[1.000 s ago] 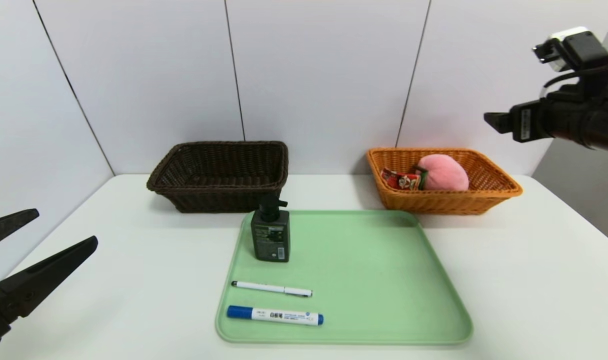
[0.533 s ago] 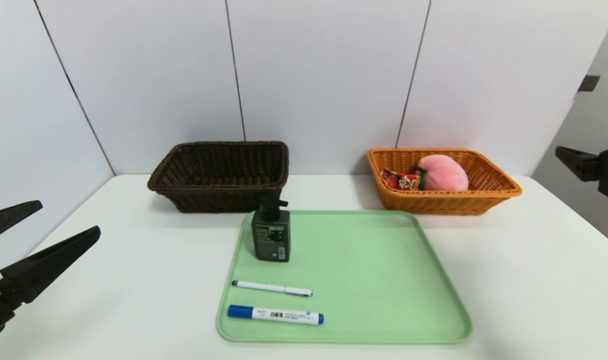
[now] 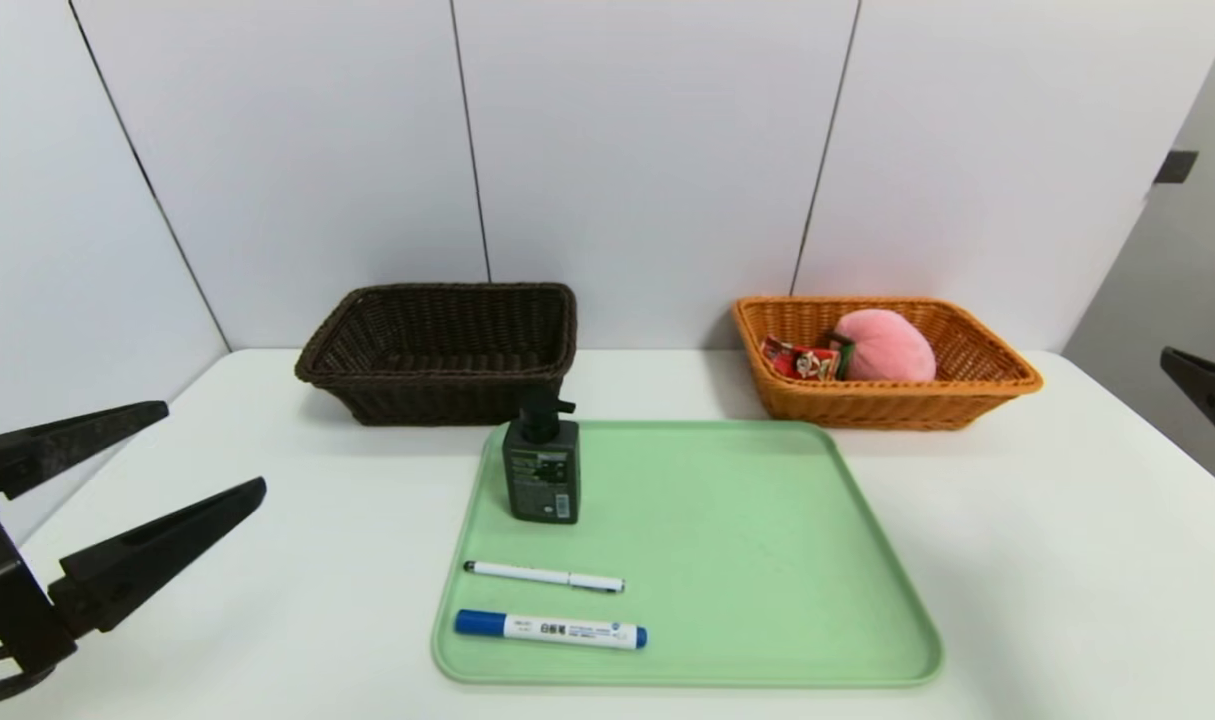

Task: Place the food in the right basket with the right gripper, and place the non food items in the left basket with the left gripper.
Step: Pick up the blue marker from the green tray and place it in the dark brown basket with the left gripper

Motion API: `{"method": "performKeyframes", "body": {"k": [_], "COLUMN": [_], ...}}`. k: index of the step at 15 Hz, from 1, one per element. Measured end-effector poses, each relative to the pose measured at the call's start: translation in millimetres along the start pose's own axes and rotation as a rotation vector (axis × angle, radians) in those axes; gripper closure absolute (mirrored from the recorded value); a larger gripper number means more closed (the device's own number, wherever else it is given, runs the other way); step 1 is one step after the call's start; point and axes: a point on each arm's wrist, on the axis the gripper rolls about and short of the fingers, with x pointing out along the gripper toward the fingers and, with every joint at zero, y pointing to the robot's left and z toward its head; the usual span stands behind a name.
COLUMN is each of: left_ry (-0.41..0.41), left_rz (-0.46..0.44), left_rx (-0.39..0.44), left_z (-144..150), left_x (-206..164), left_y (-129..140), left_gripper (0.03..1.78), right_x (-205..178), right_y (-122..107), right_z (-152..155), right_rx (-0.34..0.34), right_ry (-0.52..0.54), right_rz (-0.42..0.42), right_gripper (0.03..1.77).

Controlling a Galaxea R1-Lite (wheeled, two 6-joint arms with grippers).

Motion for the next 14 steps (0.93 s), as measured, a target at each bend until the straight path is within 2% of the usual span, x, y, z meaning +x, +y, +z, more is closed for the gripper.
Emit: {"method": "performKeyframes", "body": {"k": [3, 8, 12, 13, 14], "left_ry": [0.058, 0.147, 0.198, 0.233, 0.264], "left_rz": [-0.155, -0.323, -0.406, -0.427, -0.452], "left_rx": [-0.022, -0.031, 0.096, 0.128, 0.161], "left_z": [-13.7, -29.2, -19.2, -14.4, -7.2], "left_x": [10.4, 25.7, 45.4, 48.5, 51.0], "left_y": [-7.3, -22.4, -25.4, -25.5, -26.3], "left_gripper": [0.12, 0.12, 0.12, 0.2, 0.37], "right_x": [-5.7, -9.9, -11.0, -12.3, -13.4], "right_y": [1.8, 3.1, 3.6, 4.0, 4.5], "right_z": [-8.0, -14.8, -14.9, -14.5, -14.8], "right_rx": [-0.012, -0.024, -0.044, -0.044, -0.045], "right_ry": [0.008, 0.014, 0.011, 0.005, 0.002], "right_rz": [0.018, 0.038, 0.044, 0.049, 0.054], "right_gripper": [0.11, 0.1, 0.1, 0.11, 0.11]}}
